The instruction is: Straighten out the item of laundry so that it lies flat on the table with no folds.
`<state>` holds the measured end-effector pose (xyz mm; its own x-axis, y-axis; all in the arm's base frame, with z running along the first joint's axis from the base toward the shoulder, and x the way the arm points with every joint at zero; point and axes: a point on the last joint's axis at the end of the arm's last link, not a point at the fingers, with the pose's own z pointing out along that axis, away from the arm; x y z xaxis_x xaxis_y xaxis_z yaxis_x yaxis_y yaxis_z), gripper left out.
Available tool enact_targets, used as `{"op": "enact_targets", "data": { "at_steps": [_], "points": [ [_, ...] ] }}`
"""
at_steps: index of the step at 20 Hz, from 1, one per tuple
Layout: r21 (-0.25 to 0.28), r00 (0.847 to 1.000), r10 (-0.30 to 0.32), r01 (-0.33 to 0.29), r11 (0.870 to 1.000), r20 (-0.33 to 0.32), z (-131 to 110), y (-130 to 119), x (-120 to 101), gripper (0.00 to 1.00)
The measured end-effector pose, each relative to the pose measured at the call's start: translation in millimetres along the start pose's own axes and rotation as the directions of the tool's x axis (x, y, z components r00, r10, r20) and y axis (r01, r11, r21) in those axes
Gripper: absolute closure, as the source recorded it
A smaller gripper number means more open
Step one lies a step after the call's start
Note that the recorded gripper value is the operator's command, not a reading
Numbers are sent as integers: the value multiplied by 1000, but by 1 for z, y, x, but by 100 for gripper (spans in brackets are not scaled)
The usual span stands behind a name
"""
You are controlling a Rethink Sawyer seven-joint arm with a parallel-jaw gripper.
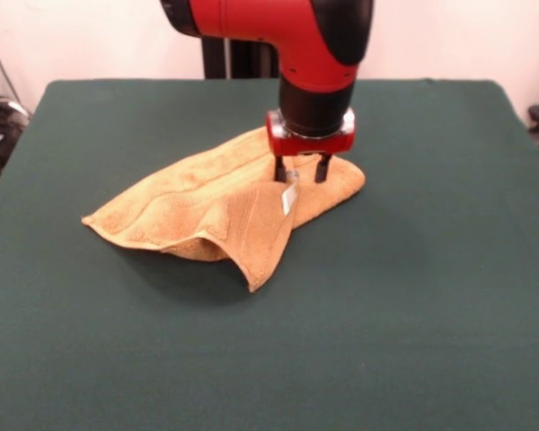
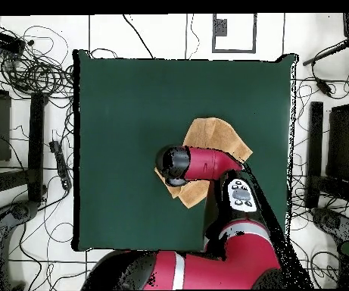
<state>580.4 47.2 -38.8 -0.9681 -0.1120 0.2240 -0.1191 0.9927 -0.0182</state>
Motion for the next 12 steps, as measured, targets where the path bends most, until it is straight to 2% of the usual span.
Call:
{"op": "enact_targets", "data": {
  "at_steps": [12],
  "points": [
    [-11,997,10,-11,1000,-78,0,-1,-12,0]
  ]
}}
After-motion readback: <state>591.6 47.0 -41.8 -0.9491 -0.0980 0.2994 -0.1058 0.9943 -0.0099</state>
